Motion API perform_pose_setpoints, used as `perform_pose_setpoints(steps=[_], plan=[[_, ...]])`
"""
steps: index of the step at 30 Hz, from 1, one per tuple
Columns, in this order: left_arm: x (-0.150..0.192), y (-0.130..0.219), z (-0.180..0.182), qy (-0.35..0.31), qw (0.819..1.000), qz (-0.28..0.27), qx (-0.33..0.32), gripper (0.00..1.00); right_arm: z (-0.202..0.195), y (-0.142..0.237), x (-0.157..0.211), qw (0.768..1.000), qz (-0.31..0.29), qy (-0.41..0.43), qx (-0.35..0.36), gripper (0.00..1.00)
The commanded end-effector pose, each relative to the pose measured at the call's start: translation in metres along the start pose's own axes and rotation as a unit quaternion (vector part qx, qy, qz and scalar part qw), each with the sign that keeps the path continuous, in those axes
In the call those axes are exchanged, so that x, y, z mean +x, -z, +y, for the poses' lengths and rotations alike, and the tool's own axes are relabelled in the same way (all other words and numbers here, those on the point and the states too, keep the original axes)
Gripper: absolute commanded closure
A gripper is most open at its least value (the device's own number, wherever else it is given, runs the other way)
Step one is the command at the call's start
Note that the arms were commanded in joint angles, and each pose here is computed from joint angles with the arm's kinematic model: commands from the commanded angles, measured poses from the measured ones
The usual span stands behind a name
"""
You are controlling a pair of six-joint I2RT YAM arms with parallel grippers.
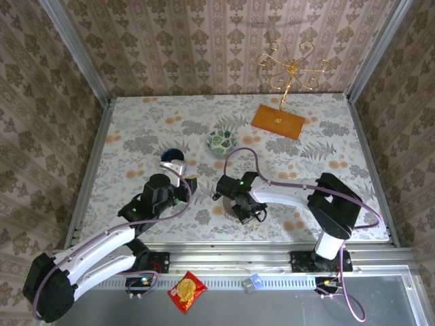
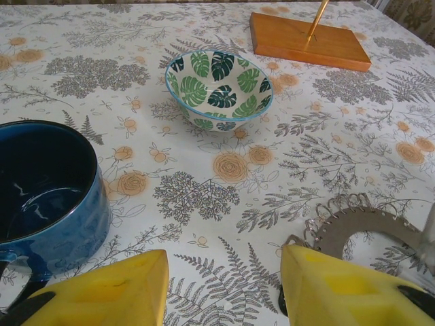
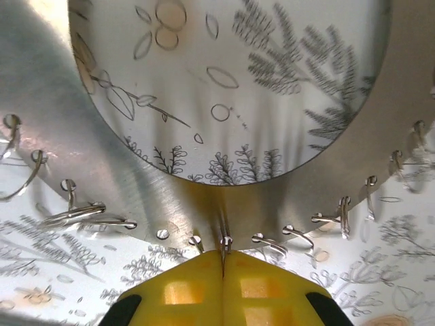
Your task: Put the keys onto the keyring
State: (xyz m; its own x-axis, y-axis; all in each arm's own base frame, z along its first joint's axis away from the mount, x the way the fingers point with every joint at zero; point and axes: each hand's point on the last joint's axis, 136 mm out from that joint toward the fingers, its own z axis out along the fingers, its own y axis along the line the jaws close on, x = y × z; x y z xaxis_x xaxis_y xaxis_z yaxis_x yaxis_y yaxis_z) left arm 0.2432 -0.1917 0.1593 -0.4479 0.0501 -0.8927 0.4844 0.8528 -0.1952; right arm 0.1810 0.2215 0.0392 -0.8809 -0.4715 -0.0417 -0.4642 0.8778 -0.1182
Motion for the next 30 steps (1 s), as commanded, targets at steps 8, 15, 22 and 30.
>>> perform_pose_setpoints(steps=[8,15,22,30], plan=[[-0.030,0.011,-0.021,-0.073,0.996,-0.026,0.048,0.54,0.003,0.105,-0.058,0.953,-0.276,0.115,-0.058,1.00],[-0.047,0.020,-0.043,-0.179,0.978,-0.040,0.098,0.57,0.012,0.160,-0.084,0.869,-0.434,0.198,-0.134,1.00],[-0.055,0.024,-0.068,-0.275,0.947,-0.041,0.159,0.63,0.020,0.190,-0.087,0.793,-0.513,0.274,-0.181,1.00],[-0.034,0.020,-0.097,-0.332,0.906,-0.045,0.258,0.73,0.037,0.191,-0.076,0.756,-0.510,0.343,-0.226,1.00]])
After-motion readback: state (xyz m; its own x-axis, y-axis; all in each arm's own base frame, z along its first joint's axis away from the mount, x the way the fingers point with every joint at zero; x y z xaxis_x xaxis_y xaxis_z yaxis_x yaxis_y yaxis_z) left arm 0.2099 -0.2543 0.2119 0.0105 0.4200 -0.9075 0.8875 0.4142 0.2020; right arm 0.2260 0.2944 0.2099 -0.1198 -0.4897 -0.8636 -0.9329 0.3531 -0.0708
